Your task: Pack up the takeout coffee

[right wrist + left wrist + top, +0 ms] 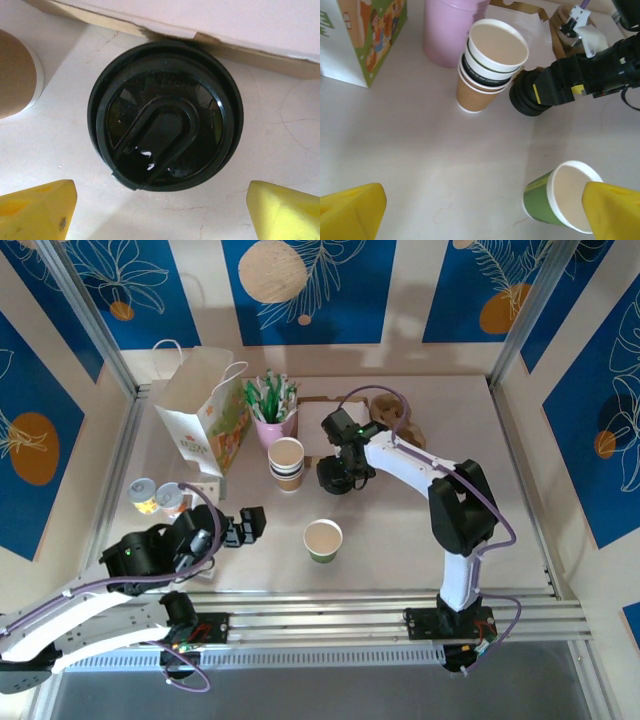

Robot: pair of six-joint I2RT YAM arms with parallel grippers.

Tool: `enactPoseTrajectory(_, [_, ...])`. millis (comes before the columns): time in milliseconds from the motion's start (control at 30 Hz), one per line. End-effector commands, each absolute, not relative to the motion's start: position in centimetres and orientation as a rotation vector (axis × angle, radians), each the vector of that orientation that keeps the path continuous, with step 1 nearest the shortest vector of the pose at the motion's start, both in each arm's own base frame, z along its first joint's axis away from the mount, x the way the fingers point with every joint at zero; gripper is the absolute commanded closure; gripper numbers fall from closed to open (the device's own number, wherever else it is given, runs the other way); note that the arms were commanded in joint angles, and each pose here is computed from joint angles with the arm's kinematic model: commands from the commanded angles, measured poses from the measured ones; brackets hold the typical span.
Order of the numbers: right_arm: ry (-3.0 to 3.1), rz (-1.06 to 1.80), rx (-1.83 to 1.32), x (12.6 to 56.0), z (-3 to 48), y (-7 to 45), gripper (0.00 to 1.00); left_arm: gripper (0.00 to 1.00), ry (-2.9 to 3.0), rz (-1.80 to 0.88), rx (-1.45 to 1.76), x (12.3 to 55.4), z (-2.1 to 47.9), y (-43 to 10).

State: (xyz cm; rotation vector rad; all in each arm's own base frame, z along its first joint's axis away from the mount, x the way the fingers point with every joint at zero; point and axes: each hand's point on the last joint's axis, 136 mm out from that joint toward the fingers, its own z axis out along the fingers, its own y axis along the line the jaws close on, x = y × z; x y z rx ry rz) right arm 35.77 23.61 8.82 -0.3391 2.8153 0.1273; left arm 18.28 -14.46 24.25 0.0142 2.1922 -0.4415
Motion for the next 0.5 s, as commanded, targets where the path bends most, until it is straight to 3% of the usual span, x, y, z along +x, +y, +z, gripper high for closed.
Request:
enactPoseTrajectory(0, [2.791, 0.094, -0.357, 37.1, 9.1, 23.8, 0.12, 0.00, 2.197, -0.373, -0.004, 18.1, 23.7, -13.0])
enactPoseTrajectory(367, [2.815, 0.064, -0.368, 37.9, 7.8, 24.0, 0.12, 0.00, 2.196, -0.343, 0.007, 18.2, 23.7, -12.7])
enactPoseTrajectory(467, [2.825, 0.075, -0.374, 38.1, 7.2, 24.1, 0.16, 0.00, 2.203, -0.339, 0.012, 18.2, 23.4, -12.7])
